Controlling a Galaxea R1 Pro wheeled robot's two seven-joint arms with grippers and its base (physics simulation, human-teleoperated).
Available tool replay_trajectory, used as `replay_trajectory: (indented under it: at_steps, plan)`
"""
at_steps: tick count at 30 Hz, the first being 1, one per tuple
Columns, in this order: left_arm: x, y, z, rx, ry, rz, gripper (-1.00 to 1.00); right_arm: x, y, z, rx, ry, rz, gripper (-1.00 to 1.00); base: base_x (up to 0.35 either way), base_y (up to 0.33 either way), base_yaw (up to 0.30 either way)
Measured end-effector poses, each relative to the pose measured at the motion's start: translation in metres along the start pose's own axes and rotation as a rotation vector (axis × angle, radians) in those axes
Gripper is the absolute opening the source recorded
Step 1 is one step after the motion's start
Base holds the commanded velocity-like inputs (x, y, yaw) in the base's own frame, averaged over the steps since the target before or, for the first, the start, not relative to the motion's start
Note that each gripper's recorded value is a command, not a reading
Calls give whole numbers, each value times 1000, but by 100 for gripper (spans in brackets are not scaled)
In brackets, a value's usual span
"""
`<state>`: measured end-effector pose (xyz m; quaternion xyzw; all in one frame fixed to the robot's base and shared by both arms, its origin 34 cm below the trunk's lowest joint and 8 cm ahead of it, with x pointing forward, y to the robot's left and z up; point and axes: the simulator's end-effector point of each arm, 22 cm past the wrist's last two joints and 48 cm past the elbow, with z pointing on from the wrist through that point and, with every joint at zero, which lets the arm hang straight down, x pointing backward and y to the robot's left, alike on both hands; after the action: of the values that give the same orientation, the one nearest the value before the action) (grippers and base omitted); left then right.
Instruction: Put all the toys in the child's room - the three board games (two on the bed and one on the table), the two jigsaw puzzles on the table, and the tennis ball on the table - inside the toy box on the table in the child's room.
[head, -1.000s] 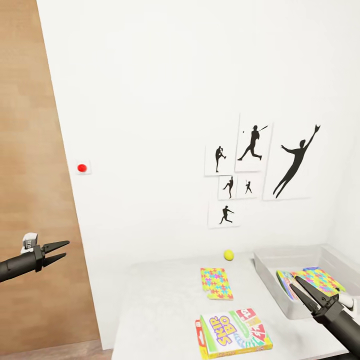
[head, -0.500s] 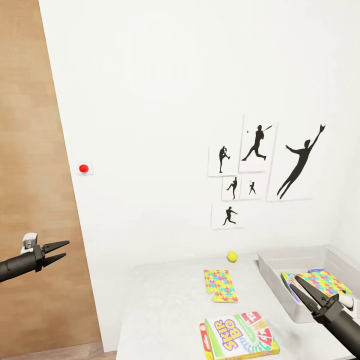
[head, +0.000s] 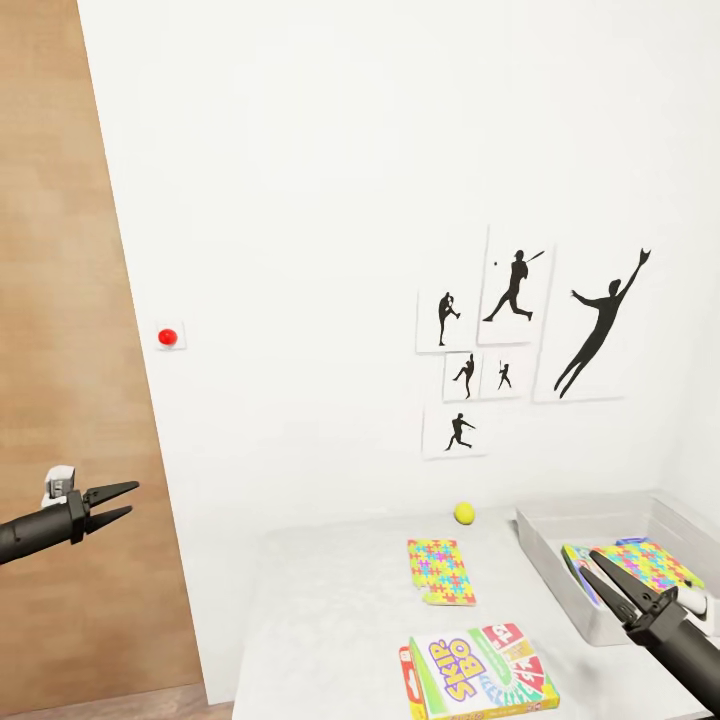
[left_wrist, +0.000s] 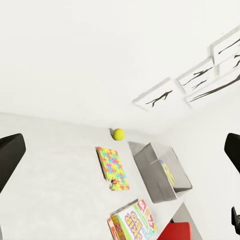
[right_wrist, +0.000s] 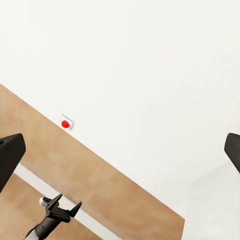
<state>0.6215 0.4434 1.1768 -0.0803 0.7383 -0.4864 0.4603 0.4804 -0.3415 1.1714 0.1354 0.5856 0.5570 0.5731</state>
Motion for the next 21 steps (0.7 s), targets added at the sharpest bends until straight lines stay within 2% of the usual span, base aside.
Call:
replay_trajectory:
  at_steps: [4,8,13,18,21]
  plan:
    - [0,0,0,0,-2,4,100,0,-1,0,7,1,-1,100,0,0,0]
    - [0,0,0,1,-3,7,100,3,-9,1,43,13,-4,100,0,0,0]
    - [0,0,1,2,-3,9,100,17,-19,10,112,73,2,100,0,0,0]
    - [0,0,1,2,-3,9,100,30,-34,26,204,151,15,100,0,0,0]
    - [-1,0,0,1,-3,10,100,25,-39,50,266,193,9,100,0,0,0]
